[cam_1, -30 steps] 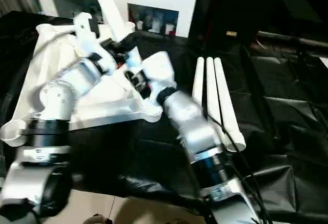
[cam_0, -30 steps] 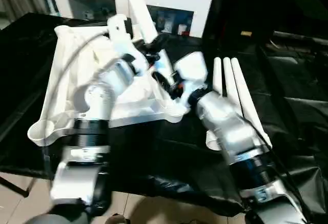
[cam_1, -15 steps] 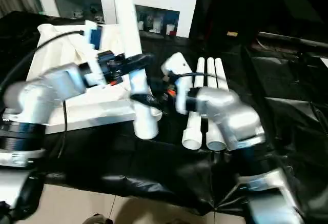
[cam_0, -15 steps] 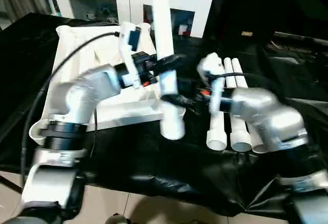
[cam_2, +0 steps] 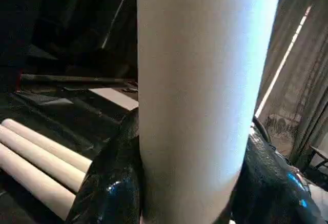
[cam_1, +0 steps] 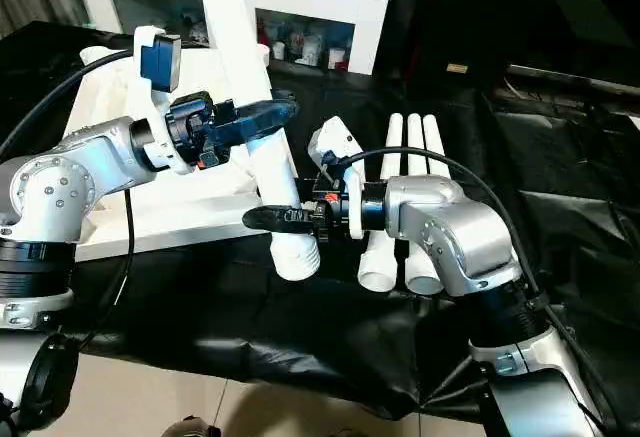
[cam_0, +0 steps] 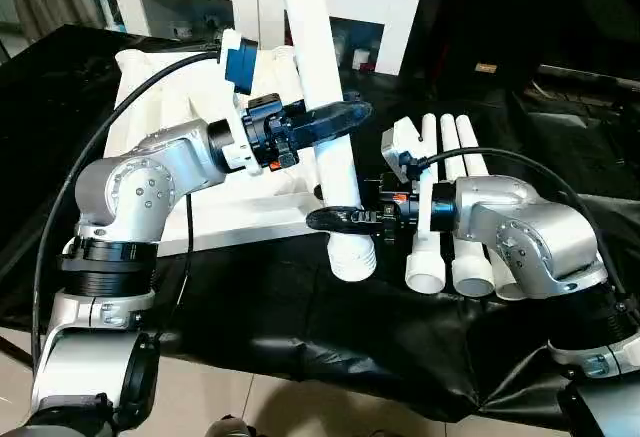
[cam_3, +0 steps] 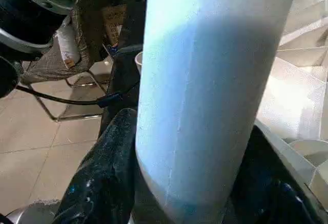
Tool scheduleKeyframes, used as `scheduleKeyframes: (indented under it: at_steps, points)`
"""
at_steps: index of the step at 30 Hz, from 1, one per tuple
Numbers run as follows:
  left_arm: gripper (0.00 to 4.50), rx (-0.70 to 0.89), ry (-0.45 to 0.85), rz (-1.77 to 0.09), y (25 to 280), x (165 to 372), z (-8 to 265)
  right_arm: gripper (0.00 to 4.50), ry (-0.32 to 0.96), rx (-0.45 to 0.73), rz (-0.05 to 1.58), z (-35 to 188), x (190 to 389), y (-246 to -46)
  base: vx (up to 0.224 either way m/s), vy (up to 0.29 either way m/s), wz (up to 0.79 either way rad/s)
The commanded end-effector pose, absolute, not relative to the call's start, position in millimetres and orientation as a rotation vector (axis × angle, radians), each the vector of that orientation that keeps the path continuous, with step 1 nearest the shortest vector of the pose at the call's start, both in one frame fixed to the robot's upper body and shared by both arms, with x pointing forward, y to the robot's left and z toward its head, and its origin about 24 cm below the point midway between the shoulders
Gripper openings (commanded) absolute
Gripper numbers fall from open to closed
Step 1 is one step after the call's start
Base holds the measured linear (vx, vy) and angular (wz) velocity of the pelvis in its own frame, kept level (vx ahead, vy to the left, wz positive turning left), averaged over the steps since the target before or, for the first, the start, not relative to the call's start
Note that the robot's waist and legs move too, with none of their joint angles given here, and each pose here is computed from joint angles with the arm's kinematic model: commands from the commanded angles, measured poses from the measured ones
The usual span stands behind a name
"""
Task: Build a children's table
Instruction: Pick table leg
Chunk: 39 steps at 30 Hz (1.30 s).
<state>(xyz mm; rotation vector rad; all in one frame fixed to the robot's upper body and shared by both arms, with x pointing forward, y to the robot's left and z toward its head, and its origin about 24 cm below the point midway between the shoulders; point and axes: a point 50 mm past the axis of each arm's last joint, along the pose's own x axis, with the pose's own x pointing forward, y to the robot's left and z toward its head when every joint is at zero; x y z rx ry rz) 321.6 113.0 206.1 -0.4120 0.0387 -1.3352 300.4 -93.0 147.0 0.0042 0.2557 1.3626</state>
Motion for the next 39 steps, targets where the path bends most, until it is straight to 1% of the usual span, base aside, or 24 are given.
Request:
scheduleKeyframes:
  at_steps: [1,4,5,7,8,10,12,13,14,15,16,19,22,24,28,30,31,34,38,39]
  points:
    - [1.81,-0.405,0.018,-1.382,109.2,318.2,211.7,1.91,0.286,-0.018,1.306,142.2,303.4,-100.1,0.0,0.0,0.0]
    - [1.81,-0.407,0.014,-1.375,109.4,318.7,211.2,1.89,0.27,-0.027,1.274,141.9,305.4,-99.9,0.0,0.0,0.0]
    - [1.81,-0.385,0.021,-1.294,108.8,324.2,207.5,1.89,0.236,-0.046,1.199,142.4,311.2,-99.1,0.0,0.0,0.0]
    - [2.51,-0.394,0.056,-1.196,107.1,331.9,203.3,1.88,0.199,-0.076,1.108,142.8,318.4,-97.2,0.0,0.0,0.0]
    - [2.51,-0.394,0.056,-1.196,107.1,331.9,203.3,1.87,0.199,-0.076,1.108,142.8,318.4,-97.2,0.0,0.0,0.0]
    - [2.57,-0.41,0.087,-1.122,103.7,337.3,198.2,1.86,0.16,-0.08,1.023,143.4,324.4,-93.3,0.0,0.0,0.0]
    - [2.87,-0.338,0.085,-0.99,98.3,343.8,190.7,1.83,0.125,-0.052,0.916,142.9,330.3,-87.6,0.0,0.0,0.0]
    - [2.93,-0.314,0.079,-0.882,95.9,349.6,186.2,1.83,0.111,-0.045,0.856,141.3,332.7,-84.5,0.0,0.0,0.0]
    - [2.93,-0.314,0.079,-0.882,95.9,349.6,186.2,1.83,0.111,-0.045,0.856,141.3,332.7,-84.5,0.0,0.0,0.0]
    - [2.9,-0.288,0.074,-0.776,93.5,354.9,181.1,1.83,0.105,-0.038,0.824,138.6,333.4,-80.3,0.0,0.0,0.0]
    - [2.89,-0.264,0.082,-0.672,90.9,359.9,173.6,1.83,0.095,-0.062,0.77,134.3,335.2,-75.8,0.0,0.0,0.0]
    - [2.89,-0.273,0.097,-0.602,88.9,363.2,167.7,1.83,0.082,-0.104,0.682,130.6,340.0,-72.9,0.0,0.0,0.0]
    - [2.89,-0.306,0.093,-0.572,86.3,364.8,170.1,1.83,0.068,-0.112,0.665,130.7,341.0,-66.5,0.0,0.0,0.0]
    - [2.61,-0.313,0.087,-0.54,87.2,366.5,170.9,1.83,0.056,-0.118,0.652,131.1,341.5,-64.6,0.0,0.0,0.0]
    - [2.43,-0.324,0.081,-0.506,89.2,368.5,171.7,1.83,0.05,-0.108,0.636,131.9,342.4,-63.6,0.0,0.0,0.0]
    - [2.13,-0.334,0.074,-0.488,90.2,369.2,172.3,1.83,0.049,-0.103,0.625,132.3,343.3,-64.0,0.0,0.0,0.0]
    - [2.13,-0.345,0.067,-0.479,89.8,369.5,172.5,1.83,0.043,-0.104,0.613,132.1,344.1,-64.2,0.0,0.0,0.0]
    - [1.95,-0.35,0.065,-0.487,89.0,369.0,172.7,1.83,0.04,-0.112,0.607,131.6,345.0,-64.3,0.0,0.0,0.0]
    - [1.91,-0.352,0.058,-0.514,88.6,367.4,173.2,1.83,0.035,-0.139,0.613,131.4,346.0,-64.6,0.0,0.0,0.0]
    - [1.9,-0.35,0.057,-0.52,88.9,367.1,173.7,2.39,0.03,-0.131,0.625,132.1,345.9,-64.3,0.0,0.0,0.0]
